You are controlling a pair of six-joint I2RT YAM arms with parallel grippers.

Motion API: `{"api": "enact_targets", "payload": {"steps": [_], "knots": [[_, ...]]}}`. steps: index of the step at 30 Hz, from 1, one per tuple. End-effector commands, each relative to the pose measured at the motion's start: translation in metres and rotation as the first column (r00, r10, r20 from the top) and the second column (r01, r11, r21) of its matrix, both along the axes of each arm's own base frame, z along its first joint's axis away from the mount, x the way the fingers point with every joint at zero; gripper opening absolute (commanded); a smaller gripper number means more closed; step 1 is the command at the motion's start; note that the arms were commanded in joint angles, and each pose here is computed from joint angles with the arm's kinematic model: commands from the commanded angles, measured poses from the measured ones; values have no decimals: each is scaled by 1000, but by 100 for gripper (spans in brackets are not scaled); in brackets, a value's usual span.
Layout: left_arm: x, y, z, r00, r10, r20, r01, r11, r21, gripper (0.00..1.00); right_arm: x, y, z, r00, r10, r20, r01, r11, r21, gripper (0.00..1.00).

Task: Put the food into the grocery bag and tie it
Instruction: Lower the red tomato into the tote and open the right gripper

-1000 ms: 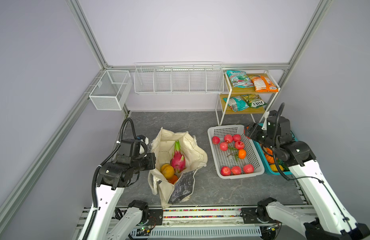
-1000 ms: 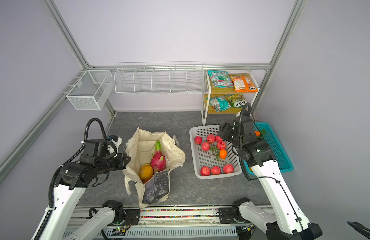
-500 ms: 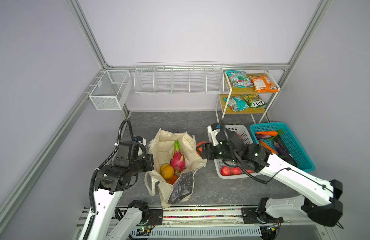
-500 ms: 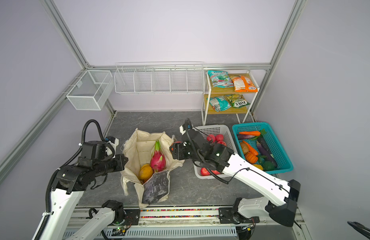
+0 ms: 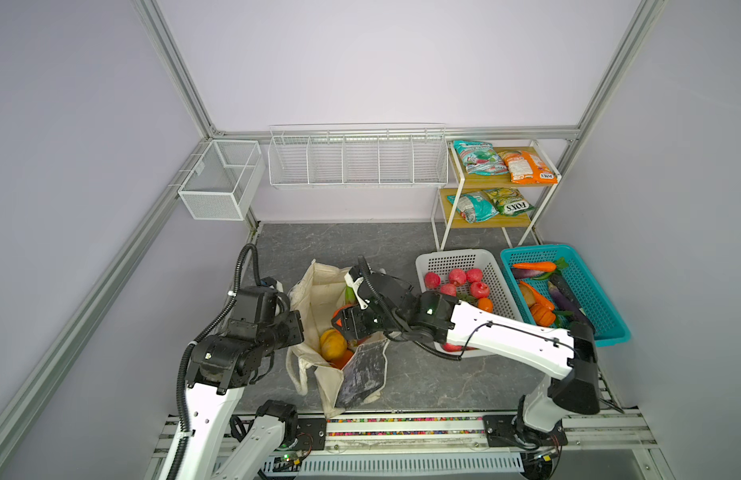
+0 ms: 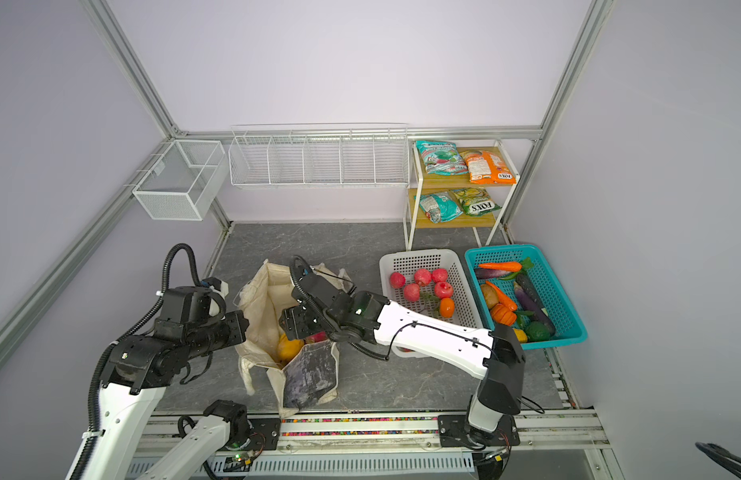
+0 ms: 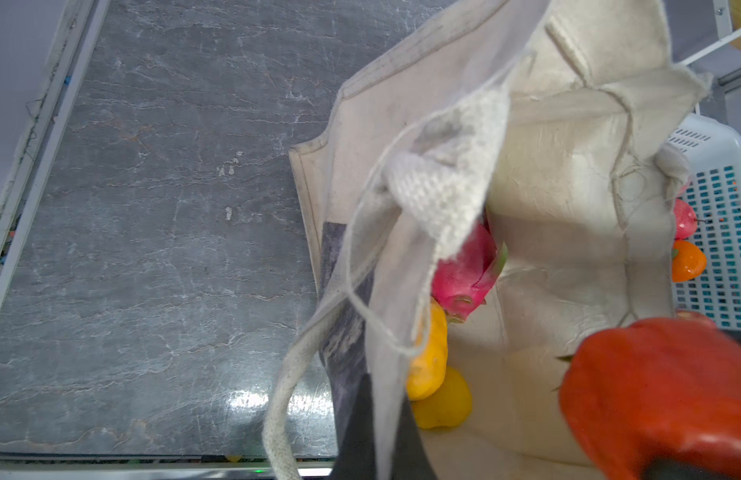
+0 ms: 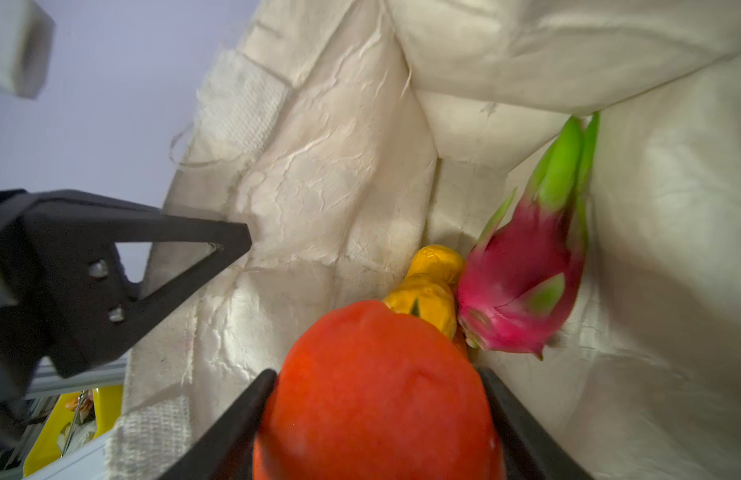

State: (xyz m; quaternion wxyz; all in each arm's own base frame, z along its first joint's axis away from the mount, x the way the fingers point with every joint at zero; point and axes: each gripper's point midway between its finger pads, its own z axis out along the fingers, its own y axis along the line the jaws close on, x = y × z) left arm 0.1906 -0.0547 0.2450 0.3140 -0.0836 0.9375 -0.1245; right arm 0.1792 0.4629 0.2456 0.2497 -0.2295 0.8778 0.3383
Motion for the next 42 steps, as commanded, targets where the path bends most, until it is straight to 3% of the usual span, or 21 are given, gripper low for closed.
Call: {"api": "enact_targets", "payload": {"steps": [1, 18, 26, 35, 36, 37, 42], "knots": [[-4, 11, -7, 997, 79, -24, -79, 997, 10, 0, -14, 17, -3, 998, 53, -34, -52, 998, 18, 67], [-1, 4, 11, 997, 78, 24, -76, 996, -55, 0, -47, 40, -98, 977, 116, -181, -139, 982, -124, 71], [-2, 3, 9, 997, 68, 21, -67, 996, -55, 0, -40, 40, -135, 980, 99, -175, -136, 967, -216, 76], [-4, 0, 8, 999, 48, 19, -47, 997, -61, 0, -34, 41, -146, 982, 98, -161, -137, 957, -254, 90], [-4, 0, 8, 999, 47, 19, -45, 997, -61, 0, -34, 41, -146, 982, 101, -160, -140, 956, -256, 95], [-5, 0, 8, 999, 45, 19, -44, 997, -63, 0, -34, 41, -147, 981, 103, -162, -143, 956, -257, 88], [-7, 0, 8, 999, 45, 22, -44, 997, -61, 0, -35, 42, -145, 981, 114, -157, -152, 954, -257, 88]]}}
